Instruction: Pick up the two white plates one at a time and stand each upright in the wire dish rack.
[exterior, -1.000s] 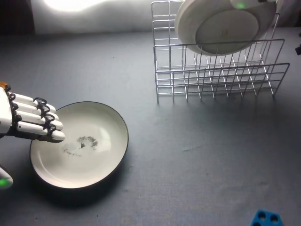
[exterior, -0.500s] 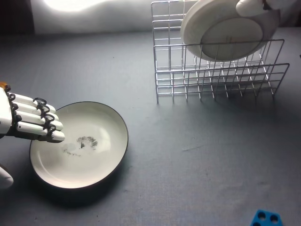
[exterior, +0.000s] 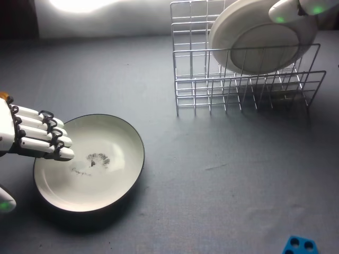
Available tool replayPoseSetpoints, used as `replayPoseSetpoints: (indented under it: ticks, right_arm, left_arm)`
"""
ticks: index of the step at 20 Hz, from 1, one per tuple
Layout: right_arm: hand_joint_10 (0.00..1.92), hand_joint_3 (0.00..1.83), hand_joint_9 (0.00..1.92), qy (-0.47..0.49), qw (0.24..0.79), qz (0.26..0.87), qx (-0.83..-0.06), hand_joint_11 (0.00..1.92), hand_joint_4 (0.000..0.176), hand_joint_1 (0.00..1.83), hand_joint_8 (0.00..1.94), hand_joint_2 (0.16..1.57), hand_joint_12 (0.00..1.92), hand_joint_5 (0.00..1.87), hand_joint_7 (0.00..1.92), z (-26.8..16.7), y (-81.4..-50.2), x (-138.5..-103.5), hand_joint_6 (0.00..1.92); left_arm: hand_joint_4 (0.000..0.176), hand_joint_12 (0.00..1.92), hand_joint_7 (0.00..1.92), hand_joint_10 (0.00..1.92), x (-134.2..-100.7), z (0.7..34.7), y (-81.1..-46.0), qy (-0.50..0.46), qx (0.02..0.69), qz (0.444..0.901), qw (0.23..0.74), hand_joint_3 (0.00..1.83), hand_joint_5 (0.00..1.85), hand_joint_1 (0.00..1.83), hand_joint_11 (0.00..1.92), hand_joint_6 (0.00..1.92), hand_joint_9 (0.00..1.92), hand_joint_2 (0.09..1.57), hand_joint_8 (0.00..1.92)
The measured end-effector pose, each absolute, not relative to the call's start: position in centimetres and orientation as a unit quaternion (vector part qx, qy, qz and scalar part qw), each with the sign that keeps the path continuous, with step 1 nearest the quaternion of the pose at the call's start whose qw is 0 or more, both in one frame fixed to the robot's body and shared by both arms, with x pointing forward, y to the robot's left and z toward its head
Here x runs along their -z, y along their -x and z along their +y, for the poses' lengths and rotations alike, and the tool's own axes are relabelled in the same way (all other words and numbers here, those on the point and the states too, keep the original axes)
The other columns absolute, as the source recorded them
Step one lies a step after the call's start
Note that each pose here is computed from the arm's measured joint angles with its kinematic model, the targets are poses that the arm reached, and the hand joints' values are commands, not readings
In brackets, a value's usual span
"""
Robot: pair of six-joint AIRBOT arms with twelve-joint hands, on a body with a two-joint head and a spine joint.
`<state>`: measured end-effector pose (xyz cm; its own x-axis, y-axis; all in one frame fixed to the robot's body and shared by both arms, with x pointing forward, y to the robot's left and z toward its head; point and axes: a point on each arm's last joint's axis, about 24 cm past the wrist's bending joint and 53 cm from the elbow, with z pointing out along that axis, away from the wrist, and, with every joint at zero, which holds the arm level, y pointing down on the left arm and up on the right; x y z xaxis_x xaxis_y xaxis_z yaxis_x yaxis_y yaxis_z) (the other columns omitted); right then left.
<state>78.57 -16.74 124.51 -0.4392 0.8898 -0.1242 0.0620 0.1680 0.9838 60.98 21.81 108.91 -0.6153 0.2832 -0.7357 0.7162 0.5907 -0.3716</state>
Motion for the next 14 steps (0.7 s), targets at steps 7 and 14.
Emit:
replayPoseSetpoints:
  ticks: [7,14]
  right_arm:
    - [0.45,0.00,1.04,-0.360,0.391,0.657,-0.535,0.66,0.030,1.20,1.02,1.14,1.28,0.91,0.96,-16.74,-78.63,-124.21,1.13]
    - [0.59,0.00,0.81,-0.359,0.392,0.655,-0.537,0.47,0.000,1.10,0.48,1.18,1.37,0.83,0.88,-16.62,-78.68,-124.34,1.20]
  left_arm:
    - [0.000,0.00,0.00,0.00,-108.54,22.10,-60.92,-0.303,0.333,0.835,0.316,0.00,0.00,0.00,0.00,0.00,0.00,1.15,0.00]
    - [0.000,0.00,0.00,0.00,-108.52,22.11,-61.14,-0.301,0.332,0.836,0.318,0.00,0.00,0.00,0.00,0.00,0.00,1.16,0.00]
